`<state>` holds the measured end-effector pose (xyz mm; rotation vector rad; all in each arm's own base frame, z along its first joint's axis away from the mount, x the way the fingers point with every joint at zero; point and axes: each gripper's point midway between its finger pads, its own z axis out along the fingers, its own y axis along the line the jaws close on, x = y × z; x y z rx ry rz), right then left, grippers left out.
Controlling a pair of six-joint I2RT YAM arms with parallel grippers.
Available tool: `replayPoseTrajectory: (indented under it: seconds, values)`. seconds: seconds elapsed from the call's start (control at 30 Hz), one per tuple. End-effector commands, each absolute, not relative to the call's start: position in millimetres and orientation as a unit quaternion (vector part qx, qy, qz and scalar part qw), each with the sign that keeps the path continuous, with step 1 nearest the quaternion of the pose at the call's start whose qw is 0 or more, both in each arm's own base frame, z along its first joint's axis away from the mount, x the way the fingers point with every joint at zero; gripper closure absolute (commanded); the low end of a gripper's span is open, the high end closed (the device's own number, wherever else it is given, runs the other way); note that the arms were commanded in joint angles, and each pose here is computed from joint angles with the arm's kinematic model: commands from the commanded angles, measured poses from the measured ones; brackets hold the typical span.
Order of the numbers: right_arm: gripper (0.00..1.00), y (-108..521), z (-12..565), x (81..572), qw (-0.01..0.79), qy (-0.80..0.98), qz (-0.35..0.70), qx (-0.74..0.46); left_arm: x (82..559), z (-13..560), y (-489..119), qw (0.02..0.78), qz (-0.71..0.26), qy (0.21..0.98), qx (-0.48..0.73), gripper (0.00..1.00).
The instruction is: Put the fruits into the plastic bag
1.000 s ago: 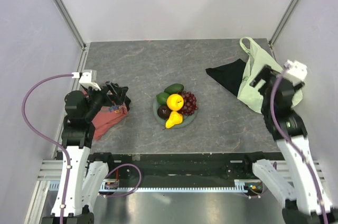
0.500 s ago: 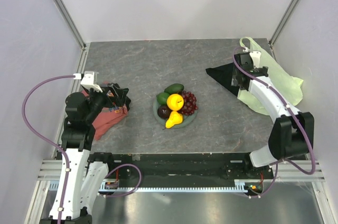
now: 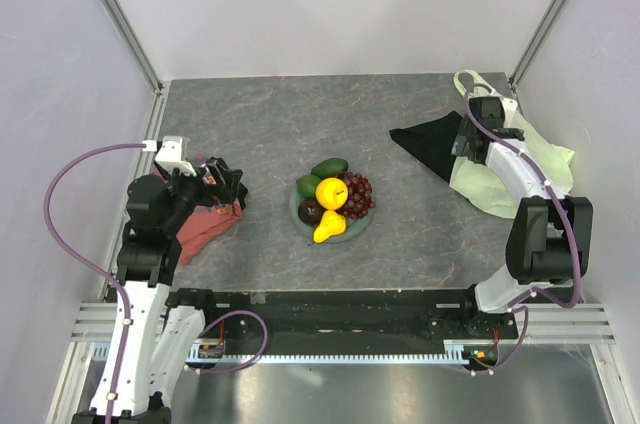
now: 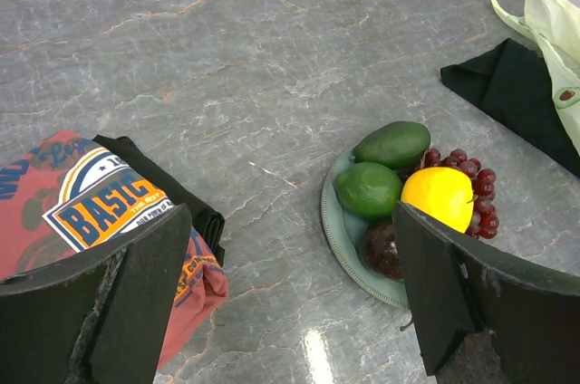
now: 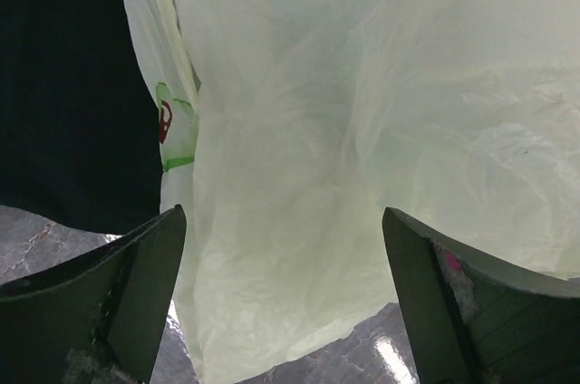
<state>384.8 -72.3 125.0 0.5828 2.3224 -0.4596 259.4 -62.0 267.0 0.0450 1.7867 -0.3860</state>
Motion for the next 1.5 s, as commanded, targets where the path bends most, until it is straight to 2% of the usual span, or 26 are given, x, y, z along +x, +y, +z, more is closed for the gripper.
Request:
replayPoseTrajectory:
  seconds: [0.0, 0.07, 0.17, 0.2, 0.3, 0.33, 0.37, 0.5, 0.7, 0.83, 0.93, 1.07, 1.47]
  values:
    - [0.07, -69.4, 111.1, 394.0, 0.354, 0.898, -0.112, 0.238, 261.0, 273.0, -60.8, 0.623, -0.153, 0.766, 0.037, 0.01]
    - [0.13, -74.2, 111.8, 392.6, 0.358, 0.894, -0.106, 0.247, 261.3, 271.5, -61.9, 0.62, -0.155, 0.768, 0.038, 0.01]
    - [0.34, -78.0, 120.8, 390.4, 0.369, 0.889, -0.107, 0.251, 261.1, 271.5, -62.8, 0.62, -0.156, 0.768, 0.039, 0.01]
    - [0.51, -80.3, 124.0, 388.9, 0.373, 0.886, -0.111, 0.254, 261.3, 271.2, -62.8, 0.619, -0.156, 0.768, 0.039, 0.01]
    - [0.8, -83.9, 150.4, 383.9, 0.403, 0.87, -0.116, 0.259, 262.6, 270.0, -60.9, 0.619, -0.153, 0.77, 0.033, 0.01]
    - [0.86, -84.1, 157.3, 382.4, 0.41, 0.867, -0.116, 0.26, 264.0, 270.5, -56.6, 0.621, -0.143, 0.771, 0.024, 0.01]
    - [0.98, -84.3, 165.3, 380.6, 0.419, 0.863, -0.115, 0.259, 264.3, 269.0, -55.0, 0.619, -0.141, 0.773, 0.018, 0.01]
    - [1.0, -76.7, 225.5, 364.6, 0.493, 0.829, -0.087, 0.252, 267.3, 271.2, -55.7, 0.617, -0.143, 0.774, 0.012, 0.01]
    - [1.0, -3.6, 298.8, 347.7, 0.602, 0.781, 0.093, 0.139, 267.5, 285.8, -92.1, 0.608, -0.231, 0.758, 0.051, 0.01]
    - [1.0, 56.7, 316.1, 328.7, 0.619, 0.756, 0.207, 0.05, 263.4, 308.1, -122.2, 0.601, -0.313, 0.73, 0.091, 0.01]
    - [1.0, 100.1, 318.1, 311.0, 0.616, 0.737, 0.275, -0.019, 265.8, 330.8, -132.7, 0.603, -0.343, 0.713, 0.106, 0.01]
    - [1.0, 136.7, 308.4, 289.8, 0.58, 0.733, 0.344, -0.091, 274.0, 354.8, -134.4, 0.622, -0.329, 0.696, 0.14, 0.01]
    - [1.0, 187.1, 297.7, 234.8, 0.478, 0.696, 0.491, -0.216, 254.7, 344.6, -141.6, 0.631, -0.306, 0.67, 0.244, 0.01]
